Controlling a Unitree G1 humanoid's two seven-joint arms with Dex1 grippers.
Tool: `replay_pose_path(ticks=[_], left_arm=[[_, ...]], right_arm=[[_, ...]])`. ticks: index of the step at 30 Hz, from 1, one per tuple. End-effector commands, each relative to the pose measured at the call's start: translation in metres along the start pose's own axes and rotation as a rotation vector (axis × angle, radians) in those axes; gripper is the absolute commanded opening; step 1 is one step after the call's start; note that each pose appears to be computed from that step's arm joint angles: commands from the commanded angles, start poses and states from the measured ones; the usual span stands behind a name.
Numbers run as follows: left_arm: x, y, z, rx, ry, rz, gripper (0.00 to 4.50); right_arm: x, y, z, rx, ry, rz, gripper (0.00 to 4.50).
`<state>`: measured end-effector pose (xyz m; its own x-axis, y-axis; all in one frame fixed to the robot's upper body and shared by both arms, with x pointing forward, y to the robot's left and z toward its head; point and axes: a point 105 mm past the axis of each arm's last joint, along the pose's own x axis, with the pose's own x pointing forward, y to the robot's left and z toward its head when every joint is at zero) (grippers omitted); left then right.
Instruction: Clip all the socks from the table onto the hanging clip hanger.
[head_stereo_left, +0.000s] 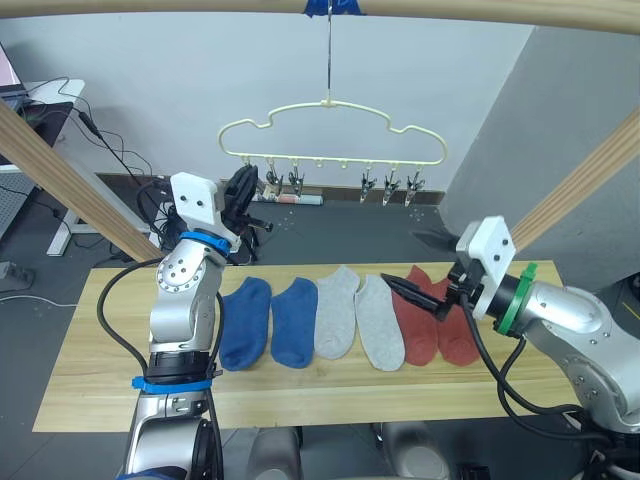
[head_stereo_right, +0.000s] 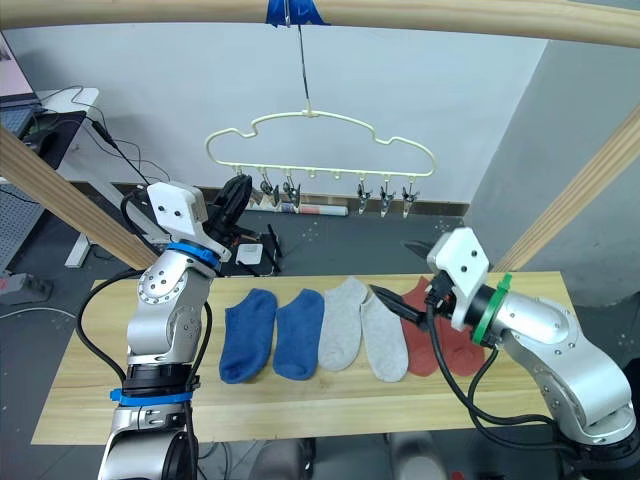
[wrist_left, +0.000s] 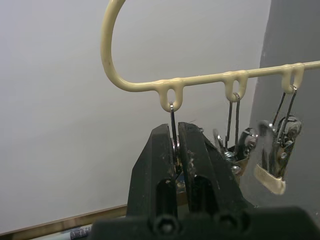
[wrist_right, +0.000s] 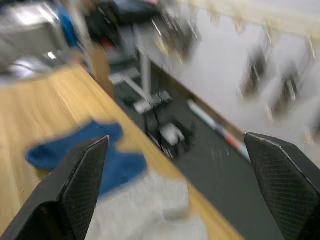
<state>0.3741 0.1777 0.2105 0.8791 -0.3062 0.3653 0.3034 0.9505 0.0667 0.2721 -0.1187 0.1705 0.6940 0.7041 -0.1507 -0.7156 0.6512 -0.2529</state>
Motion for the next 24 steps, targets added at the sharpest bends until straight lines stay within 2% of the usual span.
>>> replay_pose_path(ticks=[1,4,8,14,18,22,24], left_arm=[[-0.004,-0.005,0.014,0.045,-0.036,-0.032,0.01],[-0.007,-0.005,0.016,0.056,-0.029,-0.041,0.01],[-0.010,-0.005,0.017,0.063,-0.018,-0.050,0.01],[-0.010,-0.005,0.021,0.075,-0.010,-0.065,0.01],[-0.012,-0.003,0.023,0.085,0.002,-0.075,0.01],[-0.013,-0.003,0.025,0.094,0.013,-0.084,0.01],[-0.014,-0.002,0.026,0.099,0.016,-0.086,0.00]], right_arm=[[-0.014,-0.028,-0.043,-0.032,0.122,-0.212,4.50],[-0.023,-0.043,-0.078,-0.012,0.205,-0.344,4.50],[-0.024,-0.057,-0.115,0.039,0.242,-0.475,4.50],[-0.017,-0.067,-0.150,0.143,0.259,-0.532,4.50],[-0.010,-0.072,-0.164,0.203,0.267,-0.550,4.50],[-0.007,-0.075,-0.185,0.285,0.316,-0.577,4.50],[-0.008,-0.073,-0.194,0.341,0.344,-0.588,4.12]])
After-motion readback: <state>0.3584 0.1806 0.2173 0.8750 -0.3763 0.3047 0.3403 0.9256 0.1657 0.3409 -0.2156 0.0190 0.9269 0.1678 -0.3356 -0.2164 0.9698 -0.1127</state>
